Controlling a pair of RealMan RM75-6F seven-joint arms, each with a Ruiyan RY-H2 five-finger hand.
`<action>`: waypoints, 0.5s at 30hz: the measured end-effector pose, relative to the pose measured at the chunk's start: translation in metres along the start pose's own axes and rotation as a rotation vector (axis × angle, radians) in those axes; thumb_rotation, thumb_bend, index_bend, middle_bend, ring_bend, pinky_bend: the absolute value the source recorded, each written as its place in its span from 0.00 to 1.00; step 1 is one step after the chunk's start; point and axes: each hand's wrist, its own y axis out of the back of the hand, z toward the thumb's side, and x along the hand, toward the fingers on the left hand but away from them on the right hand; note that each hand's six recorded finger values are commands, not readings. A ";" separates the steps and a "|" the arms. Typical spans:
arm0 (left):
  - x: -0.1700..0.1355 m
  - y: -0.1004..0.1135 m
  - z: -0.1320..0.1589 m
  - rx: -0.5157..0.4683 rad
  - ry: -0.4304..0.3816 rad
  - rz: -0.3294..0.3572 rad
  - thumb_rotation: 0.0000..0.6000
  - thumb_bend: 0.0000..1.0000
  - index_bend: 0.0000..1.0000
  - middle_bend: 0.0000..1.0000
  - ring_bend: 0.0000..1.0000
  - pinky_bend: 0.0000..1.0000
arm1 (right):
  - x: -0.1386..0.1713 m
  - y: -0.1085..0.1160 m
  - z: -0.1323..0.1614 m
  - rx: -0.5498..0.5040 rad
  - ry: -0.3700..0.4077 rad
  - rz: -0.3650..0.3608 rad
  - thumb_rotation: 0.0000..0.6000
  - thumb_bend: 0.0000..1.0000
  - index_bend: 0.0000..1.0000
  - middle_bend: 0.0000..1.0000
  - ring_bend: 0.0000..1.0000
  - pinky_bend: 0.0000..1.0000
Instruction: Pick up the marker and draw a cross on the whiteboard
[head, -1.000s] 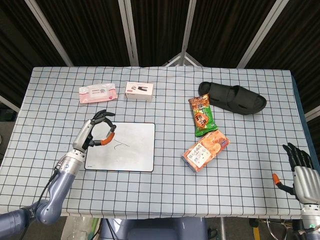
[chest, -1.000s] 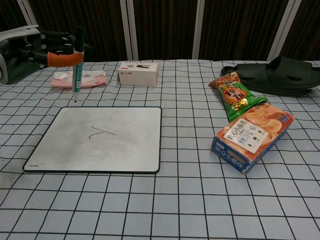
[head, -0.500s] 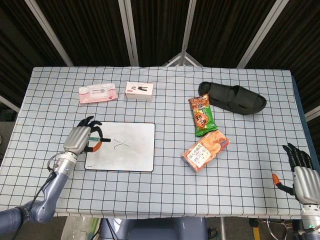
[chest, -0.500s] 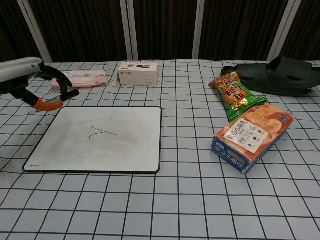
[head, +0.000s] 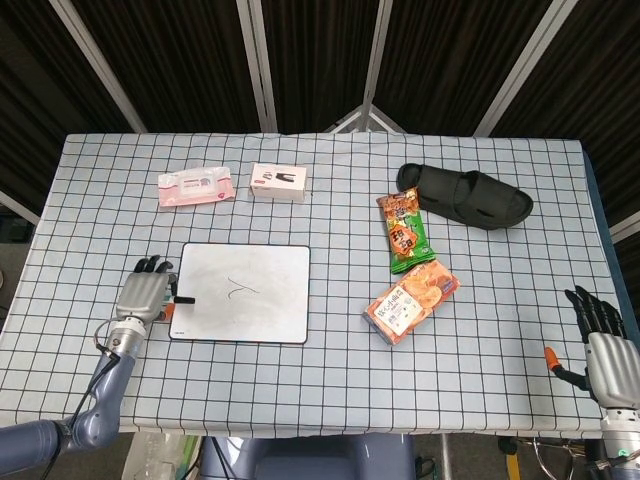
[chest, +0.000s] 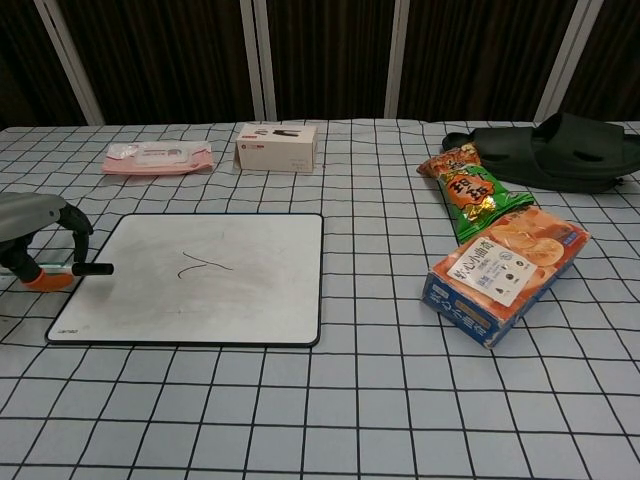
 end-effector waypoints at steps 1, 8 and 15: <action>0.000 -0.001 0.000 -0.001 0.004 0.001 1.00 0.45 0.58 0.06 0.03 0.05 | 0.000 0.000 0.000 0.000 0.000 0.000 1.00 0.34 0.00 0.00 0.00 0.00; -0.001 -0.001 0.002 -0.024 0.005 -0.001 1.00 0.35 0.40 0.00 0.00 0.00 | 0.000 0.000 0.000 0.001 0.001 -0.001 1.00 0.34 0.00 0.00 0.00 0.00; -0.006 0.010 0.003 -0.062 -0.020 0.024 1.00 0.30 0.18 0.00 0.00 0.00 | 0.001 0.000 0.000 0.003 0.004 0.000 1.00 0.34 0.00 0.00 0.00 0.00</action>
